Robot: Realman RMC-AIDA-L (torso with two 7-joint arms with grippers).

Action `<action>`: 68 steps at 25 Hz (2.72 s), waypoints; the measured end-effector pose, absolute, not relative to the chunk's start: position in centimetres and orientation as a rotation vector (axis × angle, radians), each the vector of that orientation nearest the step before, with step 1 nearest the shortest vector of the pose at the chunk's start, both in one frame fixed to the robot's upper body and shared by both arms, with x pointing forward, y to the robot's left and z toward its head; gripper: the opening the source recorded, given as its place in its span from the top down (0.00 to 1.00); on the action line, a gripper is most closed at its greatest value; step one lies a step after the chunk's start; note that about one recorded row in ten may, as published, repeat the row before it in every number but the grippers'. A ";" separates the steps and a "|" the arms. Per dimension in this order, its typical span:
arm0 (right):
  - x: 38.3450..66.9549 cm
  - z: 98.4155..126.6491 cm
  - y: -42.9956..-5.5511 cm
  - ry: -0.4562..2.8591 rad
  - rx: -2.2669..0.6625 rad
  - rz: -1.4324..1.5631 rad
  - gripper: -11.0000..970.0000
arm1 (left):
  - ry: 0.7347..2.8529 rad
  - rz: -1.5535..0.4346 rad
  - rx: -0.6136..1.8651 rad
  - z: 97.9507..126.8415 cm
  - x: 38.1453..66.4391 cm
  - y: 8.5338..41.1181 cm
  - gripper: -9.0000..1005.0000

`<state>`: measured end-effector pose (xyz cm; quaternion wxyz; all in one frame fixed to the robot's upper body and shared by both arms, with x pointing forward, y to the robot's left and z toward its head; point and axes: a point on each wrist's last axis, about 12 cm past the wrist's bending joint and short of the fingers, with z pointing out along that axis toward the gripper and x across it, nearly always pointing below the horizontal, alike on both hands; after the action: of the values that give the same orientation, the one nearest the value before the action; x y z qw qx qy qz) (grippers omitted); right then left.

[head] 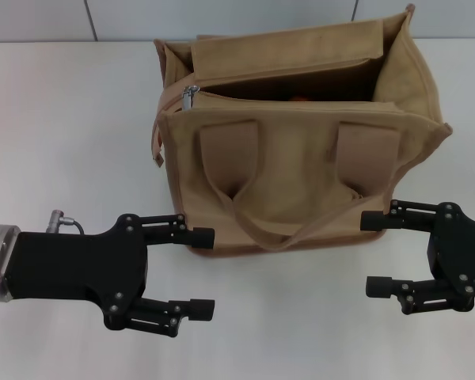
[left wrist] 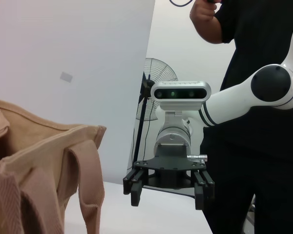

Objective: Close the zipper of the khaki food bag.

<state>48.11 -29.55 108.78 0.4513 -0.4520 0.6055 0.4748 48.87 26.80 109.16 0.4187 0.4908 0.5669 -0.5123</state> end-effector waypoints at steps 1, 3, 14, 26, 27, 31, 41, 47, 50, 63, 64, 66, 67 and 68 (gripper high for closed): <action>48.1 108.8 -29.5 1.496 -1.117 1.173 0.16 | 1.422 -1.285 1.230 109.1 48.8 26.8 0.19; 48.1 108.8 -29.5 1.496 -1.117 1.173 0.16 | 1.424 -1.285 1.228 109.1 48.8 26.9 0.19; 48.1 108.7 -29.4 1.495 -1.113 1.182 0.16 | 1.442 -1.210 1.119 109.6 48.7 29.4 0.19; 47.9 108.7 -29.7 1.501 -1.095 1.183 0.16 | 1.536 -0.863 0.865 109.6 51.0 33.4 0.19; 47.9 108.7 -29.7 1.501 -1.094 1.183 0.16 | 1.539 -0.851 0.872 109.4 51.4 32.8 0.19; 47.8 108.7 -29.7 1.499 -1.091 1.190 0.16 | 1.549 -0.797 0.916 109.1 52.8 31.1 0.20; 47.7 108.8 -29.8 1.493 -1.088 1.201 0.16 | 1.523 -0.701 0.985 109.1 55.1 28.8 0.20; 47.9 108.8 -29.8 1.495 -1.088 1.193 0.16 | 1.503 -0.696 0.985 109.4 55.3 28.5 0.43; 47.9 108.9 -29.8 1.495 -1.089 1.191 0.16 | 1.494 -0.695 0.985 109.3 55.3 28.3 0.49; 47.9 109.2 -30.0 1.452 -1.016 1.199 0.16 | 1.367 -0.785 0.947 110.8 54.0 29.2 0.86; 47.9 109.3 -29.8 1.439 -1.003 1.214 0.16 | 1.359 -0.792 0.950 110.9 53.9 29.1 0.89; 48.0 109.6 -29.5 1.418 -0.980 1.256 0.16 | 1.333 -0.818 0.957 111.1 53.9 28.5 0.94; 48.2 109.9 -29.4 1.410 -0.968 1.283 0.16 | 1.321 -0.828 0.960 111.2 53.9 28.2 0.97; 48.4 110.2 -29.3 1.405 -0.954 1.313 0.16 | 1.307 -0.840 0.960 111.3 53.9 27.9 0.97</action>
<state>48.35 -29.30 110.21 0.4774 -0.3905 0.5752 0.5374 53.91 27.92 111.28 0.6112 0.4161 0.5664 -0.3639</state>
